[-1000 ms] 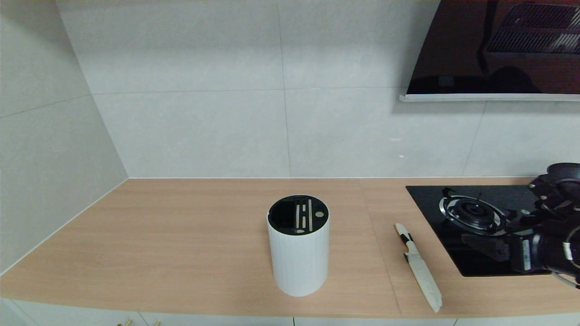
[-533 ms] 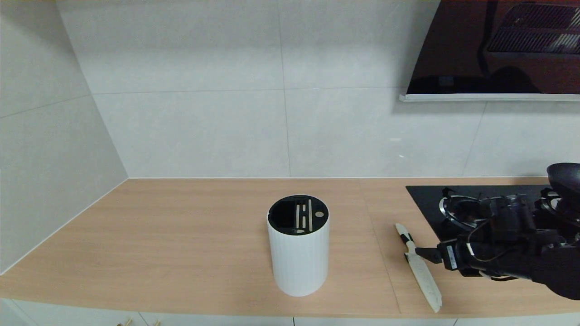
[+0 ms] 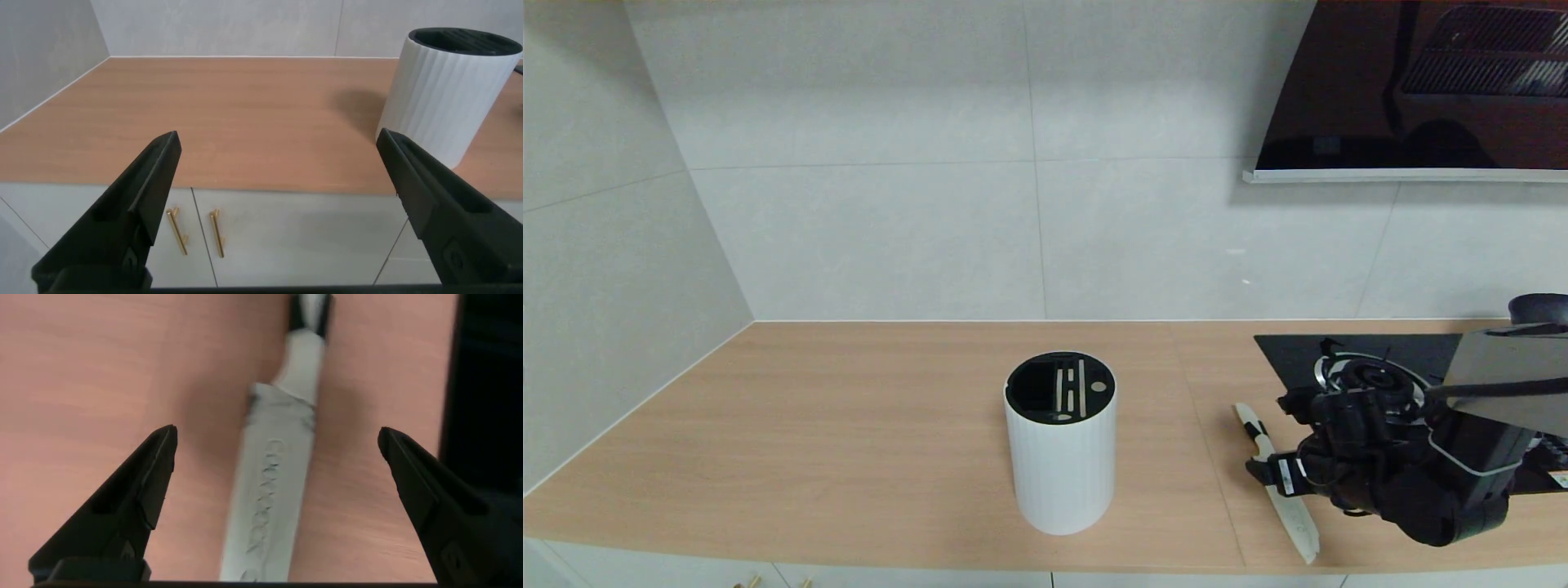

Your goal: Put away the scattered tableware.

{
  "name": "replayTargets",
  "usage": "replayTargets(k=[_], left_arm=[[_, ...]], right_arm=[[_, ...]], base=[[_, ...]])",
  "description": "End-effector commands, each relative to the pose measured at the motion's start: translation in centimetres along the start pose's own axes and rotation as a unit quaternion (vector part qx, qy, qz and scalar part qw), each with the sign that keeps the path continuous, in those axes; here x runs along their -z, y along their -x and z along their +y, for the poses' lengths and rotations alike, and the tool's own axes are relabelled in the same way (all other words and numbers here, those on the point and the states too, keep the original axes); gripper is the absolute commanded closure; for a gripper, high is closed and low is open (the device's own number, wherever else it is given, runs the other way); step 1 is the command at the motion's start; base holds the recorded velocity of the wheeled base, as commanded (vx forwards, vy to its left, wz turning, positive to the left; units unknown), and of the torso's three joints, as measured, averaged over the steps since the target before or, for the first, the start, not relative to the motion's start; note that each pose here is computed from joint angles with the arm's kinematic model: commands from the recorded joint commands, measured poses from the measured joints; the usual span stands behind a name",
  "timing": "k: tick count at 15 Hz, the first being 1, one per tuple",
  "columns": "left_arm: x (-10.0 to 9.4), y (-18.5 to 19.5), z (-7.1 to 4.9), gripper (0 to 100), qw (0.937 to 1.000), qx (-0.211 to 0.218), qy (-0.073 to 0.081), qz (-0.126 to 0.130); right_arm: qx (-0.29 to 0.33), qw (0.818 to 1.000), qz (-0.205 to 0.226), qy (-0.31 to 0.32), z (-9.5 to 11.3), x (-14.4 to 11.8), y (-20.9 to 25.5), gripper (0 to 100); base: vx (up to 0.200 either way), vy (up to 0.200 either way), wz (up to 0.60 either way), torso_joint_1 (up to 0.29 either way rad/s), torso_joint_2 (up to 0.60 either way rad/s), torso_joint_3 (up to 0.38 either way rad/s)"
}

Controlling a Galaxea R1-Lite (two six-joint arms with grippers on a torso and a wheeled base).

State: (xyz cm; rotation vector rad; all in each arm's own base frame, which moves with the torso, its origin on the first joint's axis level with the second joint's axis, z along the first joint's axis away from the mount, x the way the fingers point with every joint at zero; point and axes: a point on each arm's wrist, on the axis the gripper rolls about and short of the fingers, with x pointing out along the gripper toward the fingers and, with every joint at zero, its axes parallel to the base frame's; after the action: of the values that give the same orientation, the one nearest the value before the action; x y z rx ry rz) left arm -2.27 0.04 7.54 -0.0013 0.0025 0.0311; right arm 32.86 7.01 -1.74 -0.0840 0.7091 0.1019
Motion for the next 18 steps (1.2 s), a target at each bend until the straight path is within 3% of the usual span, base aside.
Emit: replayTargets(k=[1,18], left_arm=[[0.0,0.0,0.0,0,1.0,-0.001,0.0,0.0],[0.0,0.0,0.0,0,1.0,-0.001,0.0,0.0]], right_arm=[[0.002,1.0,0.006,-0.008,0.7,0.4,-1.2,0],[0.03,0.999,0.006,-0.042,0.7,0.6,-4.0,0]], base=[[0.0,0.0,0.0,0.0,0.0,0.0],[0.0,0.0,0.0,0.0,0.0,0.0]])
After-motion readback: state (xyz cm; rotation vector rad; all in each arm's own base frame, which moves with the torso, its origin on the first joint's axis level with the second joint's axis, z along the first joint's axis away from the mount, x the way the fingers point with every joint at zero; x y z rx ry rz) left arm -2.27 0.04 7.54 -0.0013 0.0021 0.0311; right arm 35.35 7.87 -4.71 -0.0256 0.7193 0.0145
